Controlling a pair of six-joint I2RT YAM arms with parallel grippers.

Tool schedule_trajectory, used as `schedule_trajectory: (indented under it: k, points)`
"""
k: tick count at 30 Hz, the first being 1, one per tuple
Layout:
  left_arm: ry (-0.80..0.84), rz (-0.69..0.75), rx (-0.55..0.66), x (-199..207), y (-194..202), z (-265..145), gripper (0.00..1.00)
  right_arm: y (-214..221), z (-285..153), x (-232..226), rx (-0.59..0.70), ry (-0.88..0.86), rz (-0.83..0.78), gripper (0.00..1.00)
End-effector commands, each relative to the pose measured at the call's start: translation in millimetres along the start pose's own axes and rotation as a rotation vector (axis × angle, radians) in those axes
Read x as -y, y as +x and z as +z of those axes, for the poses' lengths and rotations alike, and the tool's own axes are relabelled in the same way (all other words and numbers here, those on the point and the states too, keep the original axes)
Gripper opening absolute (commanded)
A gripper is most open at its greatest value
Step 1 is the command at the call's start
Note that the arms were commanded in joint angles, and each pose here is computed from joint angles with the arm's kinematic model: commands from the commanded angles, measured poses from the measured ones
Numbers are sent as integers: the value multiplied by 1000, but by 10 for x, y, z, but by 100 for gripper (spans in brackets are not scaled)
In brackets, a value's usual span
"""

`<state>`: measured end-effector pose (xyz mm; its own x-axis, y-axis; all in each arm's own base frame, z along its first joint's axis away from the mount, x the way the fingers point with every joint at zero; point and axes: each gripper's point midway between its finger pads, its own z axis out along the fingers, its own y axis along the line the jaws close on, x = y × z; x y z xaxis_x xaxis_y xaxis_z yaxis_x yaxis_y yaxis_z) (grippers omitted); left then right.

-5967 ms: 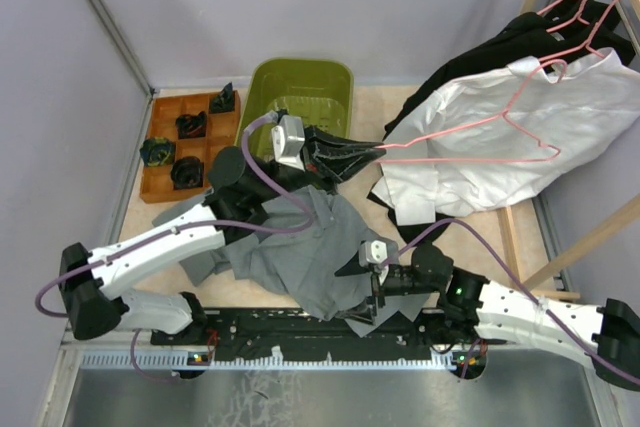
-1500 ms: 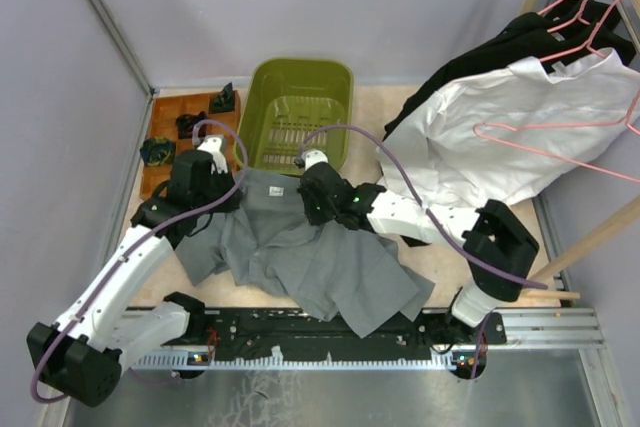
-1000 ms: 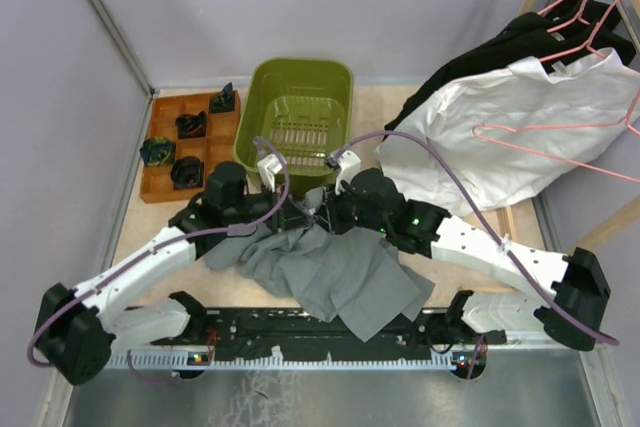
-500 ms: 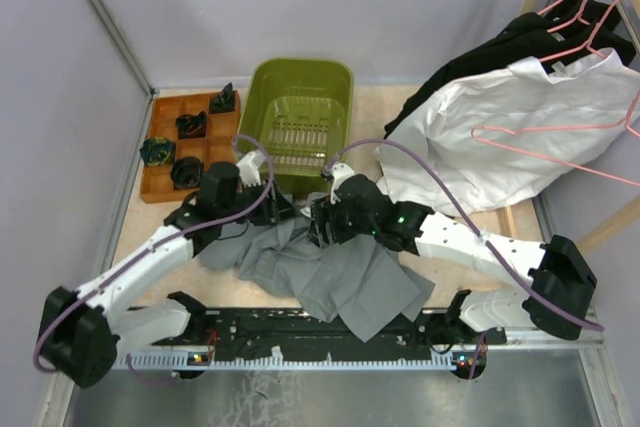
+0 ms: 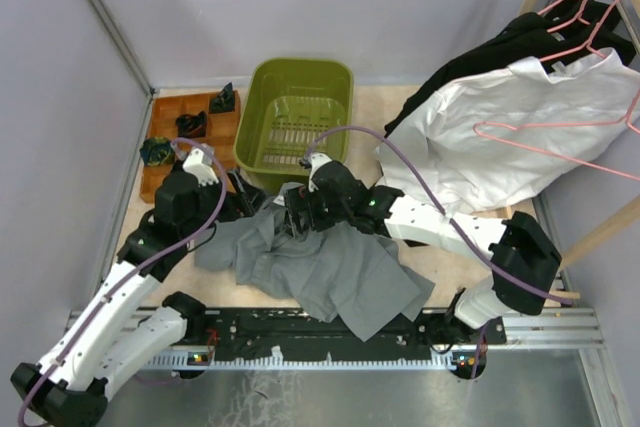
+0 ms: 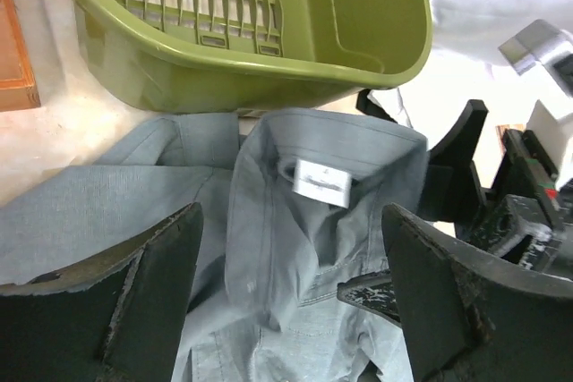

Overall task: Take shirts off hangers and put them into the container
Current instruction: Pick up the shirt from the center of the board.

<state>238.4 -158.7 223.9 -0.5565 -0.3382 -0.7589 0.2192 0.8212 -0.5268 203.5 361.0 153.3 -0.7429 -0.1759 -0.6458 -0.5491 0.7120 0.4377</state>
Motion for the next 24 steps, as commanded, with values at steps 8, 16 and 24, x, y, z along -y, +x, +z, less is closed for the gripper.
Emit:
schedule_trajectory:
  k: [8,16,24]
  points:
    - [-11,-67,-67,-56,192,103,75,-198,89,-240,44,-69,69,99]
    - [-229,-71,276,-363,-504,-554,80,-185,523,-215,-65,137,-14,99]
    - [-248,-82,274,-432,-428,-696,80,425,991,259,-282,423,-124,99]
